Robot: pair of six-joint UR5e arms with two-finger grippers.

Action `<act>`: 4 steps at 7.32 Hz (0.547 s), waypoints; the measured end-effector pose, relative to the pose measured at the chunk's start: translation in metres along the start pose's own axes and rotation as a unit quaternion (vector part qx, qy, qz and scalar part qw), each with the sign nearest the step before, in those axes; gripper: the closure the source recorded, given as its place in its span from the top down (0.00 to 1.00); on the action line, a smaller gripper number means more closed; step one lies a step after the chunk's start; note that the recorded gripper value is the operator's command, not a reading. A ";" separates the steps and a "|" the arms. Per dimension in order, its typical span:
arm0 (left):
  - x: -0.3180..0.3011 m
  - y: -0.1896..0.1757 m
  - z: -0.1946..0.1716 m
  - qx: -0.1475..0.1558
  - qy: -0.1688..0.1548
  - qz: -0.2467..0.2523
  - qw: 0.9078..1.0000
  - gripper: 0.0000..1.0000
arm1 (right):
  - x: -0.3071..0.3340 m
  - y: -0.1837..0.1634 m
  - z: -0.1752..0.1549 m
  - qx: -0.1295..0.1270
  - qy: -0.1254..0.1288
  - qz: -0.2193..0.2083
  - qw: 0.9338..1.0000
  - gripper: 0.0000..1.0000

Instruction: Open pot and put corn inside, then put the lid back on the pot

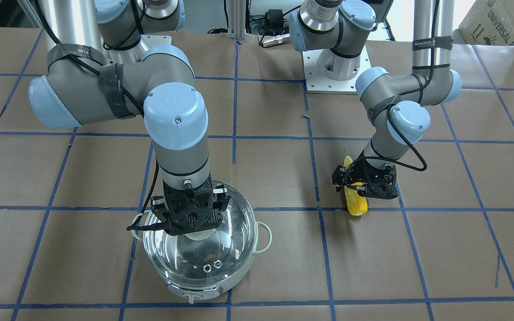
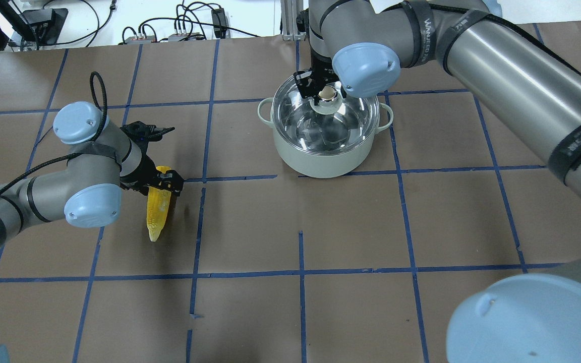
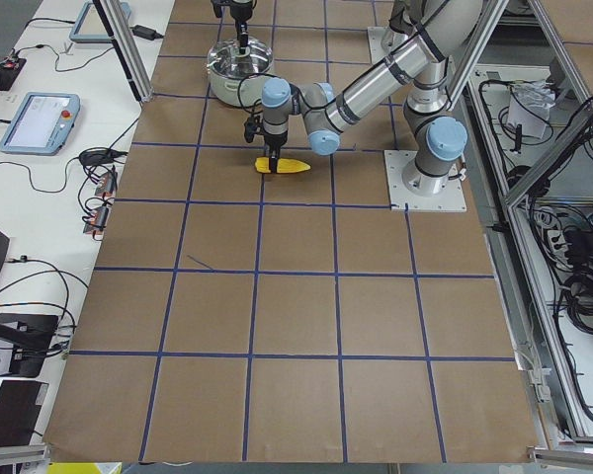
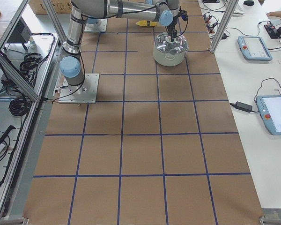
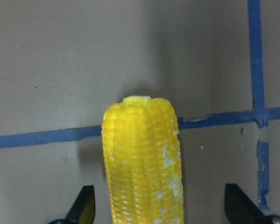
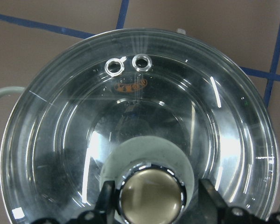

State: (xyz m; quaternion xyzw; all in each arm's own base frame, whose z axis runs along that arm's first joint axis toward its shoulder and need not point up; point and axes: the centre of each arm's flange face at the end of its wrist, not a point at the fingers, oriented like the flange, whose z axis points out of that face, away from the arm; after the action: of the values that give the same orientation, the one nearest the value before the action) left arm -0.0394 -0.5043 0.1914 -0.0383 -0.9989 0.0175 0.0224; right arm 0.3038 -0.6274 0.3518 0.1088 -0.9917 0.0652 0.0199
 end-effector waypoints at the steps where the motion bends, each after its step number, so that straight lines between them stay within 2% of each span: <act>1: 0.001 0.000 -0.003 0.003 0.000 -0.003 1.000 0.01 | 0.000 -0.001 -0.002 0.003 0.000 0.001 1.000 0.72; 4: 0.004 0.000 -0.030 0.024 -0.005 -0.012 1.000 0.01 | -0.005 -0.002 -0.003 0.005 -0.001 0.000 1.000 0.53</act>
State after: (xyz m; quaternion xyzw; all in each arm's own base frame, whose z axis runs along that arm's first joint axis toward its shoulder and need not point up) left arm -0.0423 -0.5028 0.2218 -0.0259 -0.9986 0.0411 0.0187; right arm 0.3096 -0.6281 0.3546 0.1085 -0.9915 0.0699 0.0188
